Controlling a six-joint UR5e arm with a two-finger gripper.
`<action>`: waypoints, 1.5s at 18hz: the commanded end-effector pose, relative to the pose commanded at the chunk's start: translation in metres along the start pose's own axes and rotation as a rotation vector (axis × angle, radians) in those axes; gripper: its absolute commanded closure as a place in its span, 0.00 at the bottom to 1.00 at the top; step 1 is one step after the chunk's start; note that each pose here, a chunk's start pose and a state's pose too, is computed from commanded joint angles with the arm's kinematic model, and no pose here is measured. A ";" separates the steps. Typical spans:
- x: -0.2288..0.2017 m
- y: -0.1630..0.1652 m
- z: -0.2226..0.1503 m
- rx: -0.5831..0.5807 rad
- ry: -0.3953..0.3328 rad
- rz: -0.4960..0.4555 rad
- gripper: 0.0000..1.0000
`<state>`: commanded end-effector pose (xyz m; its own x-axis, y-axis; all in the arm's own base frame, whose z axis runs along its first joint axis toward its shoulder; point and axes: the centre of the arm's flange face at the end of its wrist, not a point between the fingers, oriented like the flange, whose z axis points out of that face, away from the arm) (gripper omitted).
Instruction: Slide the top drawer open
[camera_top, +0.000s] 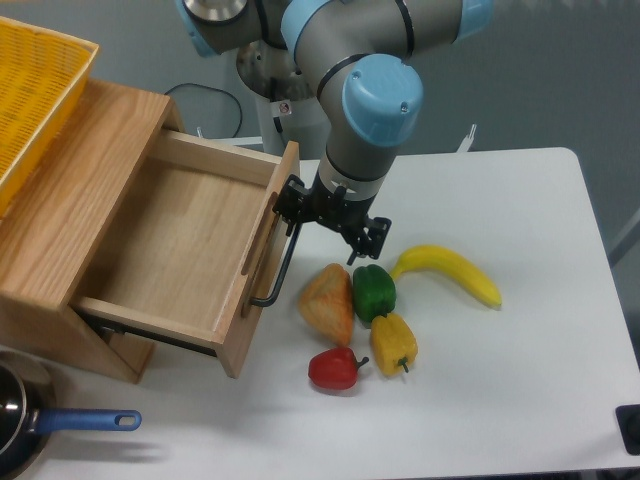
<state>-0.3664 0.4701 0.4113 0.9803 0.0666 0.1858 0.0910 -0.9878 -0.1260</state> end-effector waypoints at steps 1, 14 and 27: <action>0.000 0.000 0.000 -0.003 0.003 -0.001 0.00; 0.013 0.003 -0.022 0.034 0.053 -0.015 0.00; -0.040 0.053 -0.054 0.072 0.023 0.103 0.00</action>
<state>-0.4098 0.4075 0.4494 0.9809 -0.0392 0.1903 0.0027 -0.9766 -0.2148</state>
